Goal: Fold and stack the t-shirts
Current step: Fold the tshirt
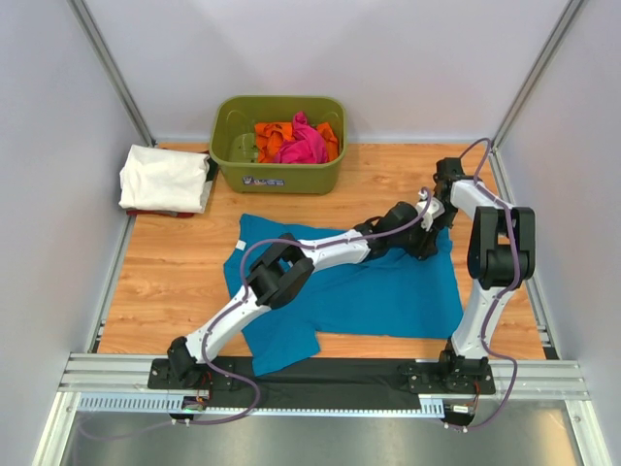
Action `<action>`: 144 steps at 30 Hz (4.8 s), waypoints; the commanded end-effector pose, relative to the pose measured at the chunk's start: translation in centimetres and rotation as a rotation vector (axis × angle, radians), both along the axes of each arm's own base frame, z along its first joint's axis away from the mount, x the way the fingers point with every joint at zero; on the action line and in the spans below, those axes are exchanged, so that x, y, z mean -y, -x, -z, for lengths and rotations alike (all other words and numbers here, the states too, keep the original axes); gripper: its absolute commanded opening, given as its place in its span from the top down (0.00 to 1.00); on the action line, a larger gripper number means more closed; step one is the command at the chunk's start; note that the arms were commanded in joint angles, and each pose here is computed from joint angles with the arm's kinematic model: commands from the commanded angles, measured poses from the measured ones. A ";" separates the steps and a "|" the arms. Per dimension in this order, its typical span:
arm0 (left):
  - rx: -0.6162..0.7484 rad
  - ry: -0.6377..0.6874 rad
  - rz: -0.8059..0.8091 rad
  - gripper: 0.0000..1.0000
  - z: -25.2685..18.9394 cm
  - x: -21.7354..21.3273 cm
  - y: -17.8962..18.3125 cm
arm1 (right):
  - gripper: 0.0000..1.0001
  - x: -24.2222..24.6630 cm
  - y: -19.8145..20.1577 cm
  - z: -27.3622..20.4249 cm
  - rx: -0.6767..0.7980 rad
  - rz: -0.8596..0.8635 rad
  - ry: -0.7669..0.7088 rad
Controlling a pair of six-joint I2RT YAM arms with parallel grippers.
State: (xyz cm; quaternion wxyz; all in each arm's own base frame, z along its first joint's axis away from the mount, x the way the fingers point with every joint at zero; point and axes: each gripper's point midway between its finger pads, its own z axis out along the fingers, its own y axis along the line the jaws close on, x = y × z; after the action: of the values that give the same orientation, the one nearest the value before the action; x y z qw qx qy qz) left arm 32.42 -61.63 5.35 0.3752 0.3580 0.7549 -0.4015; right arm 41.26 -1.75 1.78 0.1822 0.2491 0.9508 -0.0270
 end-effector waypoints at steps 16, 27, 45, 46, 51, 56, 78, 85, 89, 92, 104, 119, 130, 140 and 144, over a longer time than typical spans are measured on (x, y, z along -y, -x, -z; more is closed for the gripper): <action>0.046 0.014 0.092 1.00 -2.6 -0.3 2.2 | 1.00 0.1 -0.2 2.0 -0.033 -0.006 0.001; 0.049 0.068 0.210 1.00 -5.0 -0.3 6.2 | 1.00 0.3 0.1 2.0 -0.038 -0.002 0.014; -0.117 0.034 -0.225 0.36 -13.3 -17.9 1.8 | 1.00 0.4 0.9 1.8 -0.025 -0.022 0.024; -0.126 0.003 -0.322 0.36 -12.9 -20.3 0.8 | 1.00 0.2 0.7 1.4 -0.009 -0.027 0.011; -0.328 -0.142 -0.825 0.34 -9.4 -35.5 -2.2 | 1.00 -0.2 0.3 -0.4 0.062 -0.036 -0.008; -0.406 -0.108 -1.076 0.35 -6.8 -44.0 -3.3 | 0.99 -0.3 0.0 -3.9 0.166 -0.057 -0.002; -0.494 -0.213 -1.231 0.69 0.2 -48.7 -9.3 | 0.86 0.6 2.8 -3.8 0.244 0.040 0.031; -0.586 -0.299 -1.367 0.71 2.8 -50.5 -7.6 | 0.96 1.1 2.8 -0.6 0.139 0.054 0.048; -0.618 -0.329 -1.470 0.71 3.1 -51.8 -6.5 | 0.96 2.3 3.8 -0.6 0.096 0.084 0.102; -0.622 -0.355 -1.527 0.71 3.2 -52.8 -5.6 | 0.95 3.4 5.1 -0.6 0.051 0.102 0.154; -0.579 -0.349 -1.482 0.71 1.9 -53.0 -4.8 | 0.90 3.3 4.6 -2.9 0.169 0.100 0.066; -0.338 -0.200 -1.281 0.70 -7.3 -51.1 -7.8 | 0.81 2.2 1.1 -7.1 0.295 0.063 0.002; -0.468 -0.204 -1.279 0.87 -2.4 -49.4 -9.1 | 1.00 3.6 2.5 -1.1 0.076 0.122 0.063; -0.592 -0.313 -1.351 0.90 2.8 -49.9 -8.8 | 1.00 4.9 1.6 0.7 -0.010 0.144 0.107; -0.599 -0.320 -1.364 0.90 3.3 -49.9 -9.9 | 1.00 5.2 0.5 1.2 -0.011 0.138 0.115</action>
State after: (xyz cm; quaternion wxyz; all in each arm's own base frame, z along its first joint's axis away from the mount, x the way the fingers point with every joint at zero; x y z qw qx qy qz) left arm 41.39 -12.03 2.17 0.2633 -0.2454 0.9314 -0.0548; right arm 40.22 -6.05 1.93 0.1986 0.2985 0.9302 -0.0791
